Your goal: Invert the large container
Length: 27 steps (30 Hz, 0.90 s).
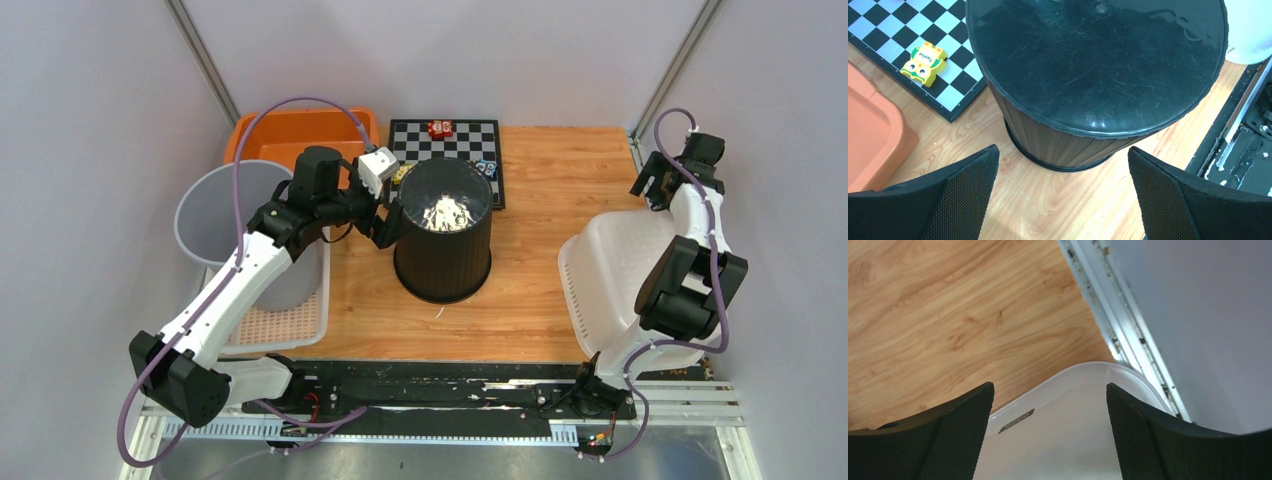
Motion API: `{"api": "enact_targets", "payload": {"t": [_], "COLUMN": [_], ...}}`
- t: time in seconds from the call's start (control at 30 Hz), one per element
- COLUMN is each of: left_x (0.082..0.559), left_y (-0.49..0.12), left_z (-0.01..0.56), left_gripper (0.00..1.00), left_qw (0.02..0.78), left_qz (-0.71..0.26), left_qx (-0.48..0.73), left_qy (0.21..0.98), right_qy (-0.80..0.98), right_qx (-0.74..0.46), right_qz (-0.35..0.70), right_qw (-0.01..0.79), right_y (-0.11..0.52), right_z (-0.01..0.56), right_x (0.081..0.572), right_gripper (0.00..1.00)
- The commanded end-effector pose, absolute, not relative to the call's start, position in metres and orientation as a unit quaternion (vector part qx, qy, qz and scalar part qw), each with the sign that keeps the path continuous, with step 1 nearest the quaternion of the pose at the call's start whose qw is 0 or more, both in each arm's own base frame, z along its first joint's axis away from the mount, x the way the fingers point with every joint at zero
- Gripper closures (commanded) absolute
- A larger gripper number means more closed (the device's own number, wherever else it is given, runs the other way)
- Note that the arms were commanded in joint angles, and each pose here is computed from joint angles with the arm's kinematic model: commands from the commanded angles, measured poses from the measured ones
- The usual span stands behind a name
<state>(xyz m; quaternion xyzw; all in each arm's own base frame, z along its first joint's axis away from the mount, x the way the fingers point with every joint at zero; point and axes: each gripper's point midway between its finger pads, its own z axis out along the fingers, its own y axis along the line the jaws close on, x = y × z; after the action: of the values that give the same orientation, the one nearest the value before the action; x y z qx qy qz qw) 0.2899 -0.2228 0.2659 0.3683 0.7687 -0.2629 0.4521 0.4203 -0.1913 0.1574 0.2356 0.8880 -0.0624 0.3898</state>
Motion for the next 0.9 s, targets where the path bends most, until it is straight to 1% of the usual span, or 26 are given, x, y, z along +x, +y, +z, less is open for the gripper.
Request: {"api": "enact_targets", "payload": {"t": [0.0, 0.17, 0.3, 0.47, 0.57, 0.73, 0.87], "left_x": [0.284, 0.283, 0.284, 0.286, 0.284, 0.284, 0.287], "left_y": [-0.222, -0.219, -0.218, -0.219, -0.221, -0.229, -0.237], "left_z": [0.273, 0.278, 0.277, 0.266, 0.257, 0.242, 0.235], "left_gripper": [0.00, 0.00, 0.00, 0.00, 0.00, 0.00, 0.00], "left_qw": [0.463, 0.470, 0.468, 0.453, 0.440, 0.417, 0.405], "left_qz": [-0.260, -0.254, -0.252, -0.254, -0.264, -0.285, -0.302], "left_qx": [0.379, 0.379, 0.375, 0.368, 0.364, 0.357, 0.349], "left_qy": [0.758, 0.756, 0.759, 0.771, 0.777, 0.786, 0.789], "right_qy": [0.917, 0.931, 0.935, 0.925, 0.914, 0.904, 0.896], "right_qx": [0.220, 0.180, 0.157, 0.117, 0.073, -0.081, -0.169], "right_qz": [0.009, 0.060, 0.055, -0.008, -0.018, -0.009, 0.008], "right_qw": [0.333, 0.313, 0.313, 0.362, 0.399, 0.421, 0.410], "right_y": [-0.156, -0.119, -0.110, -0.124, -0.116, -0.051, -0.005], "right_z": [0.125, 0.123, 0.128, 0.167, 0.197, 0.218, 0.206], "right_x": [0.388, 0.366, 0.350, 0.350, 0.355, 0.358, 0.351], "right_gripper": [0.17, 0.19, 0.19, 0.18, 0.17, 0.15, 0.13]}}
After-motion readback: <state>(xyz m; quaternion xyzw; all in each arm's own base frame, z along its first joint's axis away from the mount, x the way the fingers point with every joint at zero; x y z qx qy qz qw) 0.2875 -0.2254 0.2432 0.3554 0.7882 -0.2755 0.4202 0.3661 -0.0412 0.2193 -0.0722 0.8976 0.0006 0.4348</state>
